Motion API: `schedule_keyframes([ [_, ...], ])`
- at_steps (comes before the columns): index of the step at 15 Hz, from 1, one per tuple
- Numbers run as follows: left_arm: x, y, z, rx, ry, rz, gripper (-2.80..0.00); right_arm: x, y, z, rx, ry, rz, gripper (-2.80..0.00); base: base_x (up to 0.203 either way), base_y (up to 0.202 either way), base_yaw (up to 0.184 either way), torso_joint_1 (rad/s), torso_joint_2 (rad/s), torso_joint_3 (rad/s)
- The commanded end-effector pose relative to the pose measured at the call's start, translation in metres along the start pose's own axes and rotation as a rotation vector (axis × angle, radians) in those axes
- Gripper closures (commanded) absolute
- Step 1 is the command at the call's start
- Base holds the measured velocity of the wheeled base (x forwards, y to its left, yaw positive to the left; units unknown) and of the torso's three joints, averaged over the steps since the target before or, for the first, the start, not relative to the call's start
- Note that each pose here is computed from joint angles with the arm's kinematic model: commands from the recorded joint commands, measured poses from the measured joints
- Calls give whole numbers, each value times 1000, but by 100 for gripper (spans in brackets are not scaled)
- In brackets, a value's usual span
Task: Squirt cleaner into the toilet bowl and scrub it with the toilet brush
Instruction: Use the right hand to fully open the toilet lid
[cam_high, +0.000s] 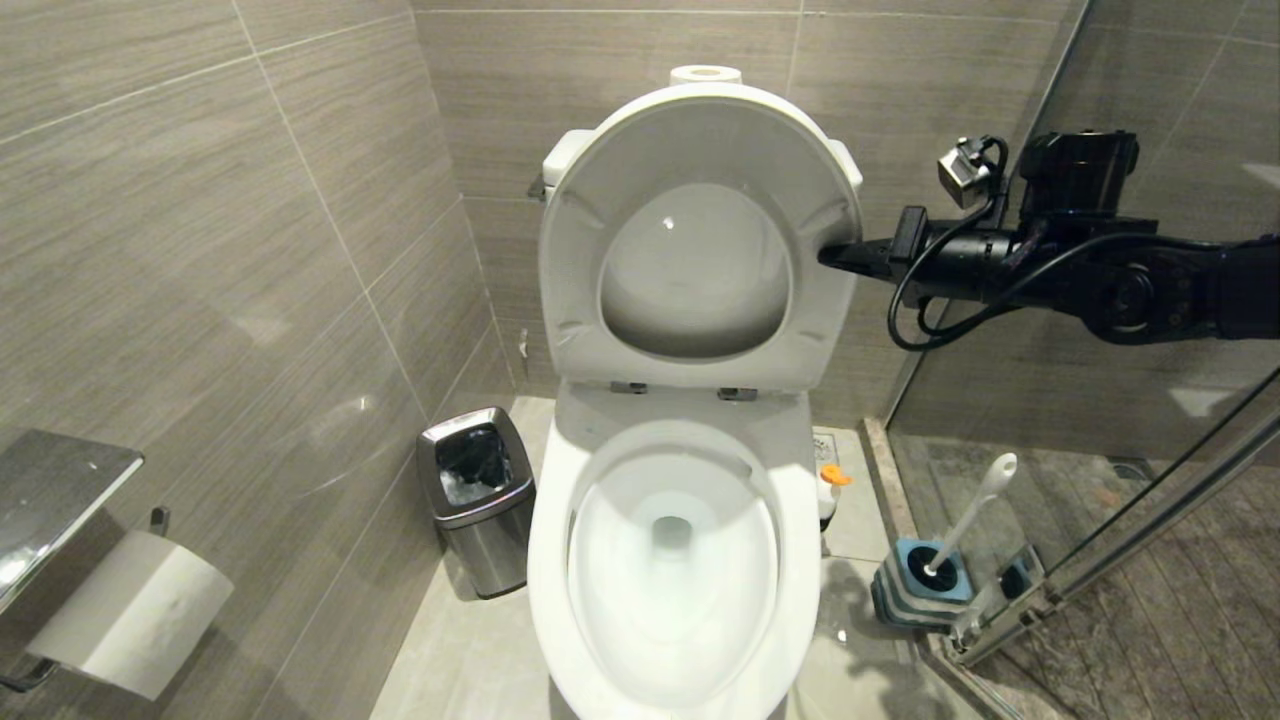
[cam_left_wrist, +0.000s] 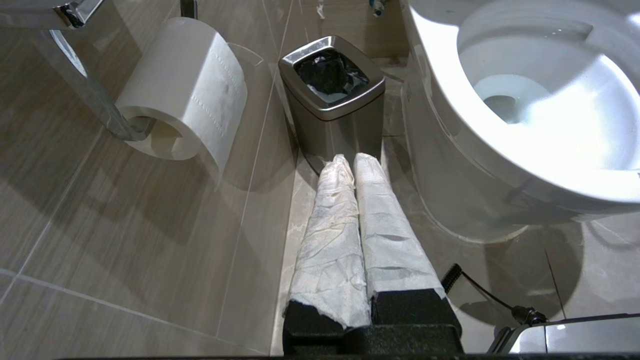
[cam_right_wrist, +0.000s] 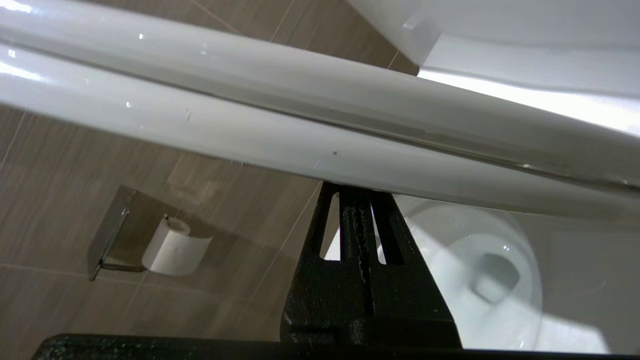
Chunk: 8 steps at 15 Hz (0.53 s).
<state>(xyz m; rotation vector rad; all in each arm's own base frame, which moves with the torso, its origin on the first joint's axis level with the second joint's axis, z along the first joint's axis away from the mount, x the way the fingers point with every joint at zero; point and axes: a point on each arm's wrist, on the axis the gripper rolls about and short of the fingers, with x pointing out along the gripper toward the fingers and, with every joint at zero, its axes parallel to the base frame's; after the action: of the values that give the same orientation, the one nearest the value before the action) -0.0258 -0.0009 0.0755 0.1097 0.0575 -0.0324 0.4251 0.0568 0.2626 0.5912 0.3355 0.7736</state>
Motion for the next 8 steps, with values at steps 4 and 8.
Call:
schedule_keyframes([
  [4, 0, 0, 0, 16, 1, -11, 0, 31, -34, 14, -17, -26, 5, 0, 0, 0, 0, 0, 0, 0],
  [8, 0, 0, 0, 16, 2, -11, 0, 44, -52, 6, -24, -31, 8, 0, 0, 0, 0, 0, 0, 0],
])
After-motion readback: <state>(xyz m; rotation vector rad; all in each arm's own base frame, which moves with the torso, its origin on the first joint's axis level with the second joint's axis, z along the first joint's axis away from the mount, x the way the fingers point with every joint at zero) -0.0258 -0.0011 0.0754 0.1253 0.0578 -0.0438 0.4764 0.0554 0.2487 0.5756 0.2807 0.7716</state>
